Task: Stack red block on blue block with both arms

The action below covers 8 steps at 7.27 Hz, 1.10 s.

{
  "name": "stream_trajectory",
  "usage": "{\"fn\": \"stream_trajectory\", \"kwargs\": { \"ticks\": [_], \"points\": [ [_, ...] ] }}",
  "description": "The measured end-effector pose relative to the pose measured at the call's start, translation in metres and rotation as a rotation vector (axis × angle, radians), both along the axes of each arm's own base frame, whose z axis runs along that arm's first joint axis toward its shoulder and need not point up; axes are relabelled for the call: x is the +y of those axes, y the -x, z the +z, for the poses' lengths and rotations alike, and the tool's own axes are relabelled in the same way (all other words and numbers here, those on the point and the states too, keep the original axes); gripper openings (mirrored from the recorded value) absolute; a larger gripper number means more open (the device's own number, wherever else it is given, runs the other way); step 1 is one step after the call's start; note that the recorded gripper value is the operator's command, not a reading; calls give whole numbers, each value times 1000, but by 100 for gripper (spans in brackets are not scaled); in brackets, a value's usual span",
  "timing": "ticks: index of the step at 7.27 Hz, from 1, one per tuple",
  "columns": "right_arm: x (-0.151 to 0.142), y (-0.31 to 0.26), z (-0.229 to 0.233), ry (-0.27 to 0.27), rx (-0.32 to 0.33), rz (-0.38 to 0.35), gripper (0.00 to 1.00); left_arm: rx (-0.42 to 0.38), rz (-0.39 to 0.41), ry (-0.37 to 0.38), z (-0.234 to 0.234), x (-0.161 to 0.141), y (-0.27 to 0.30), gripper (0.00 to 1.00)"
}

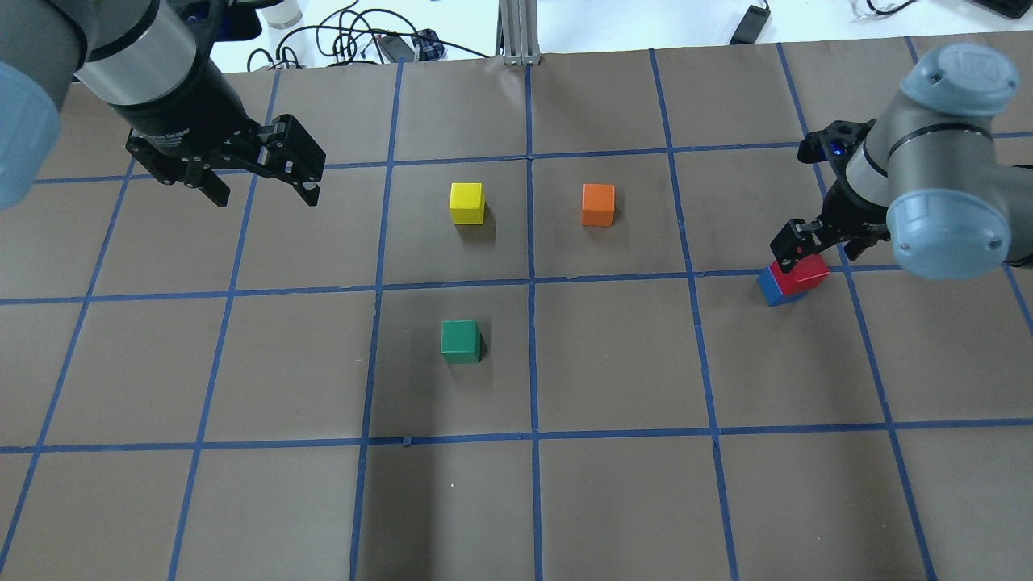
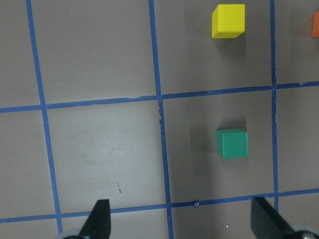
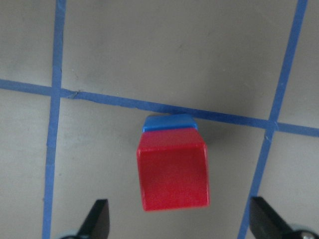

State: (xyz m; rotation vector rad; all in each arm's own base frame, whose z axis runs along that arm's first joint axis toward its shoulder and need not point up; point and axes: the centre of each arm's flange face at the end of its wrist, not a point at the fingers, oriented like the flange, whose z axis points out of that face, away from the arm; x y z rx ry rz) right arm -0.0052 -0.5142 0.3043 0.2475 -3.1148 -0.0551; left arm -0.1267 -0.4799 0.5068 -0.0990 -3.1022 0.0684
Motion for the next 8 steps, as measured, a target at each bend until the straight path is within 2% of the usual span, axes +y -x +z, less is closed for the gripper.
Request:
{"fn": "stream_trajectory", "kwargs": {
  "ticks": [2,4,6,8],
  "points": [
    [3,-9,74,-46,-5,-72,100,0,0,3,0,0,0,100],
    [6,-54,124,-67,7,-98,100,0,0,3,0,0,0,100],
    [14,-114,136,-62,9,-83,100,0,1,4,0,0,0,100],
    [24,-144,143,-49,-35,-61,100,0,0,4,0,0,0,100]
  ]
}}
